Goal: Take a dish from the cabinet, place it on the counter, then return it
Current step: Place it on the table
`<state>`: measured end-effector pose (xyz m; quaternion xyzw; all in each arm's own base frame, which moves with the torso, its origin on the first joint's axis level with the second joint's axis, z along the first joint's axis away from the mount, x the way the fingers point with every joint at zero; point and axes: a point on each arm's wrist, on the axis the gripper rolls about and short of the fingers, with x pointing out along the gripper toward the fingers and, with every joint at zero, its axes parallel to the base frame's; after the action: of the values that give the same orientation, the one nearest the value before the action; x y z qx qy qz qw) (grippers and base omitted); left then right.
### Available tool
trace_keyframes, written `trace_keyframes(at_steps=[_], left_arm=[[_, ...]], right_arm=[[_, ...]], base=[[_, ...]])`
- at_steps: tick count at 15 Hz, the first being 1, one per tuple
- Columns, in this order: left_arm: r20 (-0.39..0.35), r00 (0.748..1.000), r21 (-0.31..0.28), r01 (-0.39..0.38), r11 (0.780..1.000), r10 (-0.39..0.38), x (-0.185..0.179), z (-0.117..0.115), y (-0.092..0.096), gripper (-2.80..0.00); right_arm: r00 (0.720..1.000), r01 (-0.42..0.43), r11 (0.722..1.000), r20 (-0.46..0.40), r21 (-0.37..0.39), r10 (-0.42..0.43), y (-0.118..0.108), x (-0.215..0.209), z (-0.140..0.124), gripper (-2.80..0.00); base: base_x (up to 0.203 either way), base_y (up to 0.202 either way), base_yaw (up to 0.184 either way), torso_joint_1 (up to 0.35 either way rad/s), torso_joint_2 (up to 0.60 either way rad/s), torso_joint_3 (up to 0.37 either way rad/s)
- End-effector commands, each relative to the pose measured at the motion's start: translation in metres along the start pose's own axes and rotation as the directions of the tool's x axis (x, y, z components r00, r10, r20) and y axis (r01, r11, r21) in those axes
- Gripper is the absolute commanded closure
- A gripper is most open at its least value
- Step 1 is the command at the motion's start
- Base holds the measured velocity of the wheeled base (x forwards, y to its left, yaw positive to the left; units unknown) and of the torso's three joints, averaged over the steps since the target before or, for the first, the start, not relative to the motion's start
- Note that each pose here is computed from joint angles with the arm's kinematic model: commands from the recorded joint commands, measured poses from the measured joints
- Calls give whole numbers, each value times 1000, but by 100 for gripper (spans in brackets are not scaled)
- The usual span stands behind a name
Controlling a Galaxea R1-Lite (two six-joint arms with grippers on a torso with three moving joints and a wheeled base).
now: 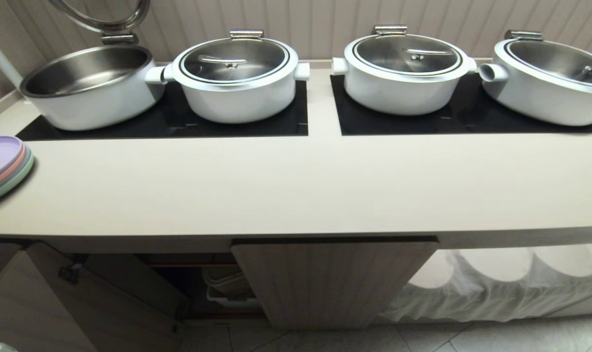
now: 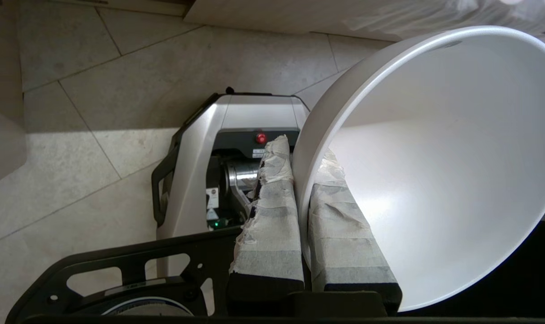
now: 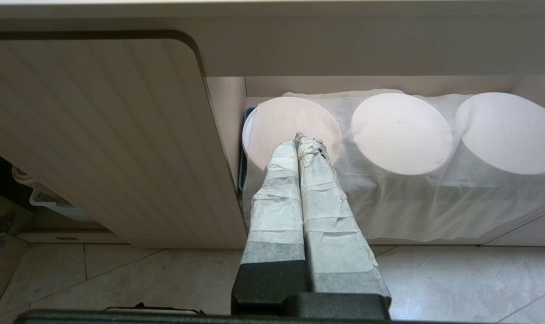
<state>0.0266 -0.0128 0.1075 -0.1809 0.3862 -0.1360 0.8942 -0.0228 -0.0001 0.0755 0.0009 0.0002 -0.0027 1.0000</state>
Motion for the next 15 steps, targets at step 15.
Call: trace_keyframes(at_steps=[15], left_arm=[[1, 1000, -3, 1, 1000, -1, 0, 0, 0, 0]], right_arm=[[1000, -1, 1000, 0, 0, 1, 0, 0, 0, 0]], base=[[0, 0, 0, 157, -320, -161]])
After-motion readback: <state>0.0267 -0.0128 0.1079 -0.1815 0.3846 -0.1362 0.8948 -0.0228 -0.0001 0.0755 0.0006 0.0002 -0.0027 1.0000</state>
